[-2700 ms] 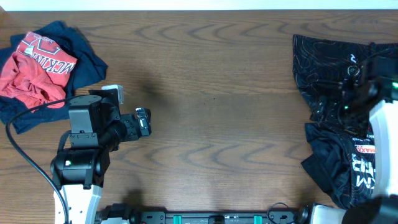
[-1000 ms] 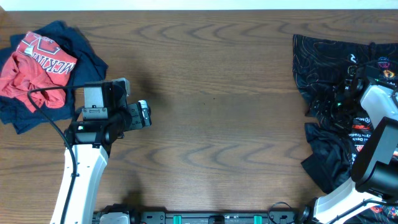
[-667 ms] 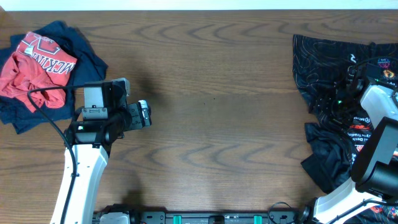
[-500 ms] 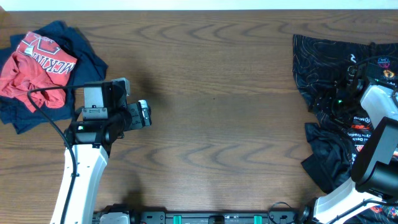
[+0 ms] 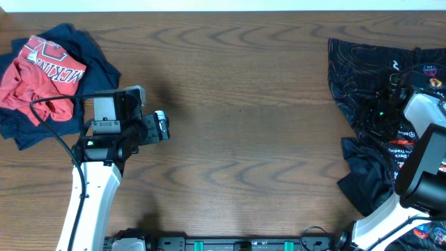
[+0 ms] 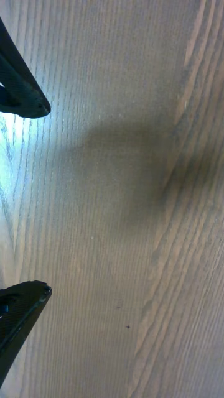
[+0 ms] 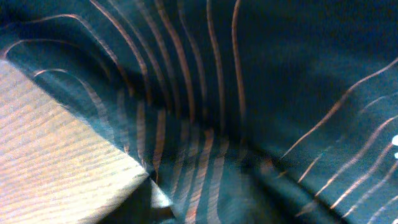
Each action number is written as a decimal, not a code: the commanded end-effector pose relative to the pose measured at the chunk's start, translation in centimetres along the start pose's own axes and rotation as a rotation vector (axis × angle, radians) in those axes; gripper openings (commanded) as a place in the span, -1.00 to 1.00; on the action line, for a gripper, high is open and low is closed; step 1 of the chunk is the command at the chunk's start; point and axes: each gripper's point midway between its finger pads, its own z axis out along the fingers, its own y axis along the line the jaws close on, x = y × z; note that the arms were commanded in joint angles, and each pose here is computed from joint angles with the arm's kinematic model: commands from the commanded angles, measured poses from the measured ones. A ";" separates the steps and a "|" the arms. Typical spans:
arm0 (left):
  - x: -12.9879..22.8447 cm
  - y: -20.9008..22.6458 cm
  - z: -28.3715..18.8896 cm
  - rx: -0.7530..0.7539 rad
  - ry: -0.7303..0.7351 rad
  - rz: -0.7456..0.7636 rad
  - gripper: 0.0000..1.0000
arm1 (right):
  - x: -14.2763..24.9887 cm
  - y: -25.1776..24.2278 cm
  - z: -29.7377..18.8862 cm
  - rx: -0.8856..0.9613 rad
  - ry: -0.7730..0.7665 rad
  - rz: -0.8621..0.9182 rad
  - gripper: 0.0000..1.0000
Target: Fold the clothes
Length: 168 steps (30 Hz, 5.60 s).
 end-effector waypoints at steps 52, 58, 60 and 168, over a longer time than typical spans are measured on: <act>-1.2 -0.1 -0.2 0.004 -0.041 -0.005 0.71 | 28.1 30.1 -3.5 -0.187 0.087 -1.270 -0.97; -1.3 -0.1 -0.2 0.005 -0.044 -0.005 0.71 | 32.6 30.5 -3.5 -0.203 0.120 -1.435 -0.97; -1.2 -0.1 -0.2 0.005 -0.044 -0.008 0.71 | 33.6 30.4 -3.5 -0.202 0.133 -1.461 -0.98; -2.0 -0.3 -0.3 0.011 -0.075 -0.001 0.72 | -1.0 -17.3 -1.1 0.080 -0.059 0.729 -0.97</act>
